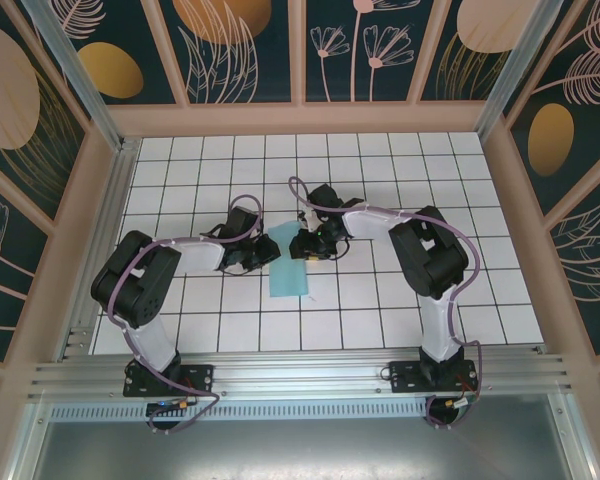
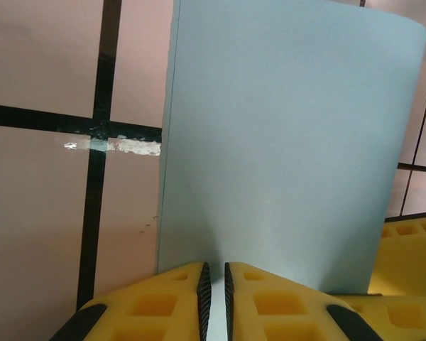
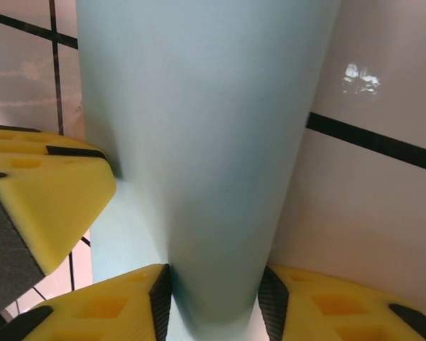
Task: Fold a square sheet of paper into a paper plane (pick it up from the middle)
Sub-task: Hold the square sheet of paper at the center of the table, then first fold in half a square sheet of paper at the center of the table.
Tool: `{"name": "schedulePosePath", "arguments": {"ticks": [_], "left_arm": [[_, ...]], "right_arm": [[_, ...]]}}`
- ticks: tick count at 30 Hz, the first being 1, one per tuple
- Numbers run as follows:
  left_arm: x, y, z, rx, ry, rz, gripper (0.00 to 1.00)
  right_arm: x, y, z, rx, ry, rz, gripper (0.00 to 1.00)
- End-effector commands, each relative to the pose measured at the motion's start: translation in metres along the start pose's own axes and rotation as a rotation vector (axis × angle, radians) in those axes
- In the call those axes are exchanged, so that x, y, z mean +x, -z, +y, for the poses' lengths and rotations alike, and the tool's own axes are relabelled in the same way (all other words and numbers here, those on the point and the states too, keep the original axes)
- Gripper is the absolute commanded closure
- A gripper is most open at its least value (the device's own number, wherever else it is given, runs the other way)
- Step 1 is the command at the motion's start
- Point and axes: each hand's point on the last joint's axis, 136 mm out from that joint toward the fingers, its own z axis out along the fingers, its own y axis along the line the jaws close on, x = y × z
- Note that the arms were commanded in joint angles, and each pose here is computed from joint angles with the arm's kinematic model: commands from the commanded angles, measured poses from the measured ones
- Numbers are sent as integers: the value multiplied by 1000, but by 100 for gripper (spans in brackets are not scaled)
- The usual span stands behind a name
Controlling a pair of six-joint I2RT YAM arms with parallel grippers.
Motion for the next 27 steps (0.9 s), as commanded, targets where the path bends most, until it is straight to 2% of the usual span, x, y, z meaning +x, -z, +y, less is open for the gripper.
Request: {"name": "schedulePosePath", "arguments": {"ticks": [1,3,5,8,11,15,27], "left_arm": [[22,-7,56,-224,18,61,83],[23,-5,62,-253,14,62,84],[24,-5,64,-262,10,66,85],[24,-7,62,-257,7,71,86],[24,-10,62,-262,3,75,87],[24,-12,64,-273,5,77,87],[25,-14,62,-265,1,82,87]], "right_arm": [[-19,8,1,15,-24,-99,51],[-35,34,6,3,-50,-199,44],[-46,55,1,50,-64,-303,40],[-50,68,10,60,-15,-369,47],[-40,59,40,-51,54,-310,59],[-25,30,39,-81,10,-193,75],[-12,3,12,-56,-50,-111,77]]}}
